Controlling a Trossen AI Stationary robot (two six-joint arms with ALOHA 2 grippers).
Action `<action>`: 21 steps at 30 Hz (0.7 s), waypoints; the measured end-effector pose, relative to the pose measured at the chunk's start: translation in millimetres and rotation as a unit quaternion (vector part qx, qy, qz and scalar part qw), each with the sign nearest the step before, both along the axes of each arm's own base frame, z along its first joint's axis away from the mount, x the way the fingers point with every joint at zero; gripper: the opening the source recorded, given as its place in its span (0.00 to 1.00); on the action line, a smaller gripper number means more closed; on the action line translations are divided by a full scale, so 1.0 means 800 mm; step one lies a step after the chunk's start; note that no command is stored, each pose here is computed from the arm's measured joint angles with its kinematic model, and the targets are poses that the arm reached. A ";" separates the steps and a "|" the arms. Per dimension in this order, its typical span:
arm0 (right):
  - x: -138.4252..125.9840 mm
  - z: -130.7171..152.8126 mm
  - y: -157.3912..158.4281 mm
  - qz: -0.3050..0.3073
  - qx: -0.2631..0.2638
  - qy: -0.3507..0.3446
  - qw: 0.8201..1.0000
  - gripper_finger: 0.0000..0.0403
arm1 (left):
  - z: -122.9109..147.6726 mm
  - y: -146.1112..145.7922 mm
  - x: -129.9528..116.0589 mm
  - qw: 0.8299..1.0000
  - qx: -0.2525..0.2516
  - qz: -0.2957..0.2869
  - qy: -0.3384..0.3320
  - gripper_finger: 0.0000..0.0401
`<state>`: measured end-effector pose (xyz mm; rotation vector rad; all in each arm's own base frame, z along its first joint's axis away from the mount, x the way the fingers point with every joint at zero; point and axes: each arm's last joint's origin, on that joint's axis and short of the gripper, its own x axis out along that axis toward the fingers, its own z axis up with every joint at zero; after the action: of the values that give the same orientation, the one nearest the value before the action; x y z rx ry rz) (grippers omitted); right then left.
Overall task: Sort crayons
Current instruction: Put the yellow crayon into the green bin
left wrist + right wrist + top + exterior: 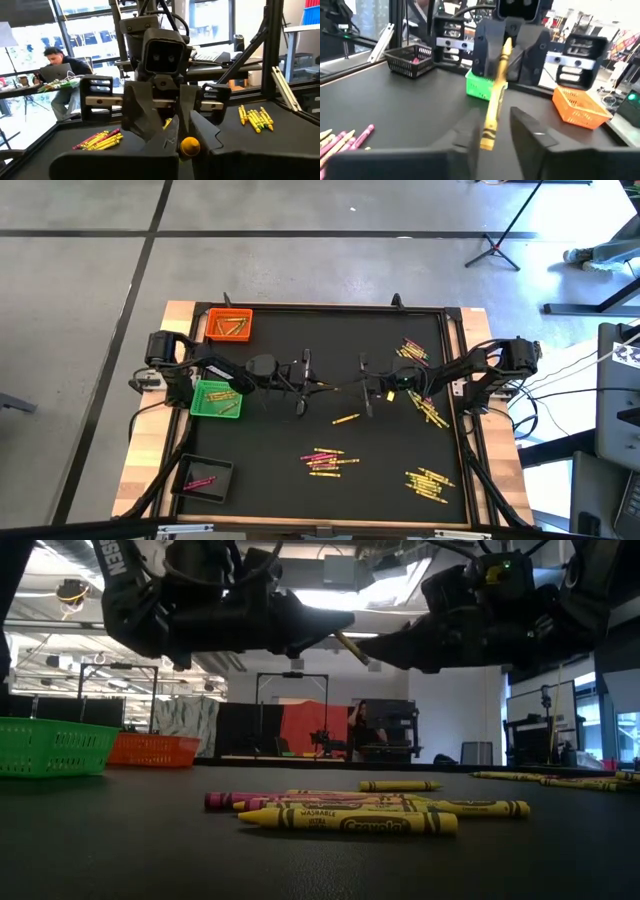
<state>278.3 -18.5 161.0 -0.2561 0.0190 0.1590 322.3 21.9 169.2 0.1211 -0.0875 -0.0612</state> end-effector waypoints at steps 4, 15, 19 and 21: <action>-0.001 0.002 -0.001 -0.009 -0.002 0.000 1.000 0.42 | 0.007 0.000 -0.006 0.999 0.003 0.011 0.048 0.01; -0.009 0.018 -0.003 -0.051 -0.004 0.017 0.999 0.53 | 0.066 -0.006 -0.081 0.968 0.048 0.082 0.234 0.01; -0.010 0.012 -0.003 -0.053 -0.003 0.039 0.998 0.53 | 0.079 -0.013 -0.122 0.949 0.027 0.104 0.297 0.01; -0.010 0.011 -0.003 -0.053 -0.003 0.043 0.998 0.53 | 0.084 -0.015 -0.143 0.939 0.006 0.112 0.324 0.01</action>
<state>270.4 -20.8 170.1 -0.2527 0.1179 0.0640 208.0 10.3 236.5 0.1178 0.5868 0.1286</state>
